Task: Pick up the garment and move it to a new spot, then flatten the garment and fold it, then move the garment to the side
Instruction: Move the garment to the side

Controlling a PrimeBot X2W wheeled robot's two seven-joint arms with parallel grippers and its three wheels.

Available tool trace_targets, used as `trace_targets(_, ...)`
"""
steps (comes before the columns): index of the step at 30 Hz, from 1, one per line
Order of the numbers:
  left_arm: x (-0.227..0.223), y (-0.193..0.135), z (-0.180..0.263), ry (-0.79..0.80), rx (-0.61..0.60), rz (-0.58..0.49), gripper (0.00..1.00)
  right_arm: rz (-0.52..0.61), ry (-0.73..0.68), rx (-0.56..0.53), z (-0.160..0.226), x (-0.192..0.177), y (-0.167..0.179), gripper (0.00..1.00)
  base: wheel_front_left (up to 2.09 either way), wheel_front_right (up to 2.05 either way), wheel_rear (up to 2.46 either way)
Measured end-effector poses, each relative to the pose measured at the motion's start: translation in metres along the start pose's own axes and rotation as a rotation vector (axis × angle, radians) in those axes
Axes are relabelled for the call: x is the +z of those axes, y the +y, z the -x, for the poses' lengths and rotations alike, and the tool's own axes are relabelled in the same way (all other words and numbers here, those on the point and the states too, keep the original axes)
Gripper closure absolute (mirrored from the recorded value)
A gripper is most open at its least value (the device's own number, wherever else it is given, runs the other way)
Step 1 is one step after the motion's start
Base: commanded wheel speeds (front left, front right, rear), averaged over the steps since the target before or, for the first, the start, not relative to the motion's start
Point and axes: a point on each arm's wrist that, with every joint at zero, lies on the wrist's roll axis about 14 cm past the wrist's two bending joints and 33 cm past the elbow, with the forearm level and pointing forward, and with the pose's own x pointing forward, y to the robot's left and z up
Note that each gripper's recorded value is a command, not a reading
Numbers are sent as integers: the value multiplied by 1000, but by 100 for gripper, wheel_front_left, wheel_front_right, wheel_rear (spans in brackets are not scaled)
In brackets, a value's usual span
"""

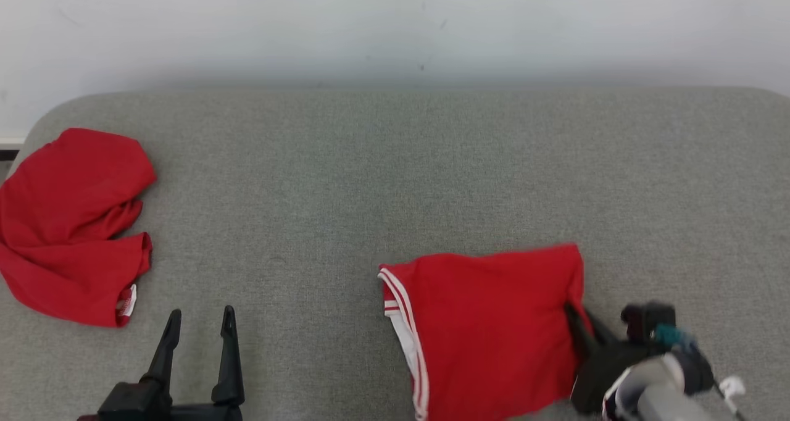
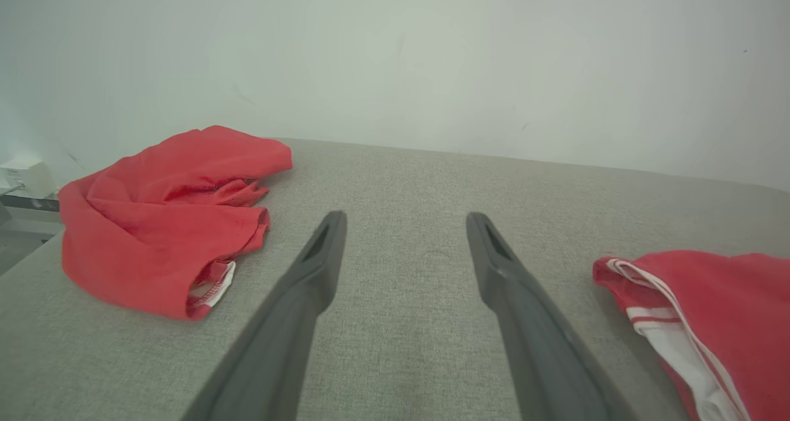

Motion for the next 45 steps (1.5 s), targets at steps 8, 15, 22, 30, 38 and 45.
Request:
trace_targets(8, -1, -17, -25, -9, -35, 27, 0, 64, -110, -42, -38, 78, -43, 100, 0, 0, 0)
trace_targets(15, -11, -26, -58, -5, -54, 29, 0, 136, -180, -151, -60, 133, -115, 100, 0, 0, 0)
trace_targets(22, -28, -39, -96, -9, -89, 29, 0, 214, -155, -299, -55, 144, -202, 100, 0, 0, 0)
trace_targets(30, -62, -70, -123, 16, -188, 6, 0, 292, -152, -410, -43, 164, -263, 100, 0, 0, 0)
trace_targets(38, -90, -97, -135, 35, -266, 19, 0, 340, -132, -523, -15, 177, -310, 100, 0, 0, 0)
trace_targets(45, -107, -107, -140, 48, -296, 34, 0, 380, -101, -582, -1, 180, -333, 100, 0, 0, 0)
